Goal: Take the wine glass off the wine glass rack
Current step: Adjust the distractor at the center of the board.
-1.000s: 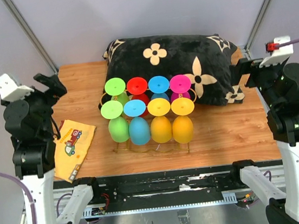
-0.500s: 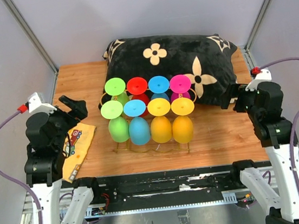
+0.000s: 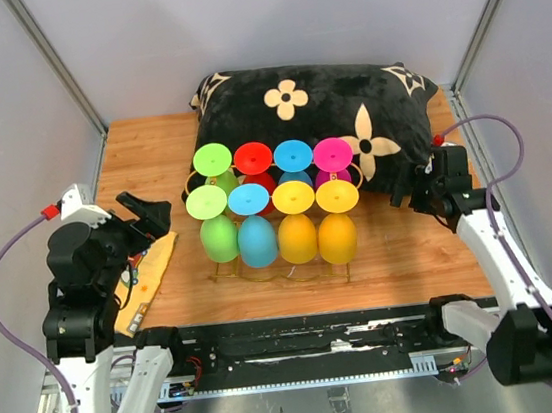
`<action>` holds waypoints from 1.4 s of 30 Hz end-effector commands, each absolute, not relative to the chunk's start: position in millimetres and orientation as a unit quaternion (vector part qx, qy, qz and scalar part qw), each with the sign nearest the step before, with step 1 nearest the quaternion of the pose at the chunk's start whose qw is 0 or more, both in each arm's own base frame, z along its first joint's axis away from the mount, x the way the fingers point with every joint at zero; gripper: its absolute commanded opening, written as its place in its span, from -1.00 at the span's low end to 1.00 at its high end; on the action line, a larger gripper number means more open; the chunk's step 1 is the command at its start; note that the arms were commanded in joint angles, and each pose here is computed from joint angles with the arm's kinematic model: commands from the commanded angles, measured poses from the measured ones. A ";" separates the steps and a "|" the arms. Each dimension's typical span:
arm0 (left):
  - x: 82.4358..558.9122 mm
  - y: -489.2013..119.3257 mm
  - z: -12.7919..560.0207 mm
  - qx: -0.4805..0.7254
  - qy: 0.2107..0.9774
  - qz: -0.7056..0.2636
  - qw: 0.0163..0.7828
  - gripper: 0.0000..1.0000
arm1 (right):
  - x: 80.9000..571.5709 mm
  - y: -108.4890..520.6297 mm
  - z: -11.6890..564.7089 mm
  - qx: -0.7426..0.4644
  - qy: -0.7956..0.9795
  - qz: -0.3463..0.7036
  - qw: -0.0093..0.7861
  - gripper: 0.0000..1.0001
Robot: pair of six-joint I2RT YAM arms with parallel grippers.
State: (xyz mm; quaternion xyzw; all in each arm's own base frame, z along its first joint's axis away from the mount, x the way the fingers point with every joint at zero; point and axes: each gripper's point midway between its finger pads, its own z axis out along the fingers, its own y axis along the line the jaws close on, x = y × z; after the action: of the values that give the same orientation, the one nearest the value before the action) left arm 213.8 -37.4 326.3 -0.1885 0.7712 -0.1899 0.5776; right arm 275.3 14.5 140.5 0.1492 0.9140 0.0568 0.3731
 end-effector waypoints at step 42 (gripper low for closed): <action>171.7 -59.7 262.0 -0.246 0.774 -0.276 0.514 0.99 | 254.8 44.2 144.6 0.199 0.873 0.170 0.411 0.97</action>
State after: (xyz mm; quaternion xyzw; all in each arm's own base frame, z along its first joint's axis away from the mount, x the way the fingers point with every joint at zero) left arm 171.1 -58.4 265.0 -0.2295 0.7855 -0.2614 0.5119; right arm 279.9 14.9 168.6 0.1699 0.8672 0.0945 0.4584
